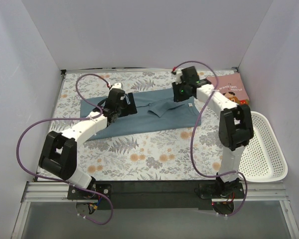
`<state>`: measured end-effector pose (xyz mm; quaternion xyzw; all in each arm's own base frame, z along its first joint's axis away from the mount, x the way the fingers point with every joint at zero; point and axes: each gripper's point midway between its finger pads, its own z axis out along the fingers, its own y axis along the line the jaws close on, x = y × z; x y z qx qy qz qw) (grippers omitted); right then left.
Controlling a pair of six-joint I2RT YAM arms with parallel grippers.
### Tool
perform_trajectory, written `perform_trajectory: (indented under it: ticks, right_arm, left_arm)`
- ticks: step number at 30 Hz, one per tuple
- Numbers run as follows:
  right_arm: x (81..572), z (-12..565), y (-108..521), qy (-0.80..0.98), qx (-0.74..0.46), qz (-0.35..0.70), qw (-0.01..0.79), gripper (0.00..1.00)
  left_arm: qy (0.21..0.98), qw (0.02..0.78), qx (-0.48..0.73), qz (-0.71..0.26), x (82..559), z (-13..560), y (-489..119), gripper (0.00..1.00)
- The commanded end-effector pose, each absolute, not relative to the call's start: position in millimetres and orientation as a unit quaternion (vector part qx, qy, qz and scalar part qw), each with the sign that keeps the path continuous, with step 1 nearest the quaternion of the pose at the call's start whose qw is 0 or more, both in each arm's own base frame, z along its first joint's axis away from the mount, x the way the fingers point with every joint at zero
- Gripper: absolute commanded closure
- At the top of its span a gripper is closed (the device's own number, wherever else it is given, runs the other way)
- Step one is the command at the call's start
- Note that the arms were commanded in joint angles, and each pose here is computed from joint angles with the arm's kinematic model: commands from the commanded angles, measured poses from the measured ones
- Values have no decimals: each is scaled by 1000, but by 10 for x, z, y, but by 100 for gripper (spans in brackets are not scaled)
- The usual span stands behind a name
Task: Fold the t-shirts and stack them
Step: Fold the tshirt
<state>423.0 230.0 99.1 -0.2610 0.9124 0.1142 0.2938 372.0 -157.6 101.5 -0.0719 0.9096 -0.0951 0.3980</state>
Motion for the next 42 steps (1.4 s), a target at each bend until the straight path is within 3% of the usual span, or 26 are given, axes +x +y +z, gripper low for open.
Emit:
perform_trajectory:
  ticks: [1,6,10,14,21,27,34,42]
  right_arm:
    - [4531,1407,2105,898,-148,239,340,67]
    - [4722,1468,2155,864,-101,358,340,67]
    - [4863,1345,2133,858,-81,380,336,67]
    - [4965,1162,2145,850,-69,410,323,67]
    - [5046,801,2128,853,-57,423,299,68]
    - [5222,439,1857,860,-12,410,302,68]
    - [5438,286,1607,862,7,395,318,68]
    - [5440,658,1638,848,-14,404,343,68]
  left_arm:
    - [882,416,-56,-212,3914,1567,-2169,17]
    - [864,401,-31,-302,4139,1768,-2779,24]
    - [863,373,-10,-340,4242,1613,-3179,36]
    - [879,322,12,-351,4236,1157,-3485,45]
    - [900,289,1,-325,4303,607,-3514,60]
    - [925,250,-19,-285,4150,192,-3340,67]
    - [940,217,-33,-260,3877,24,-3106,68]
    - [944,243,-14,-224,3969,242,-2977,66]
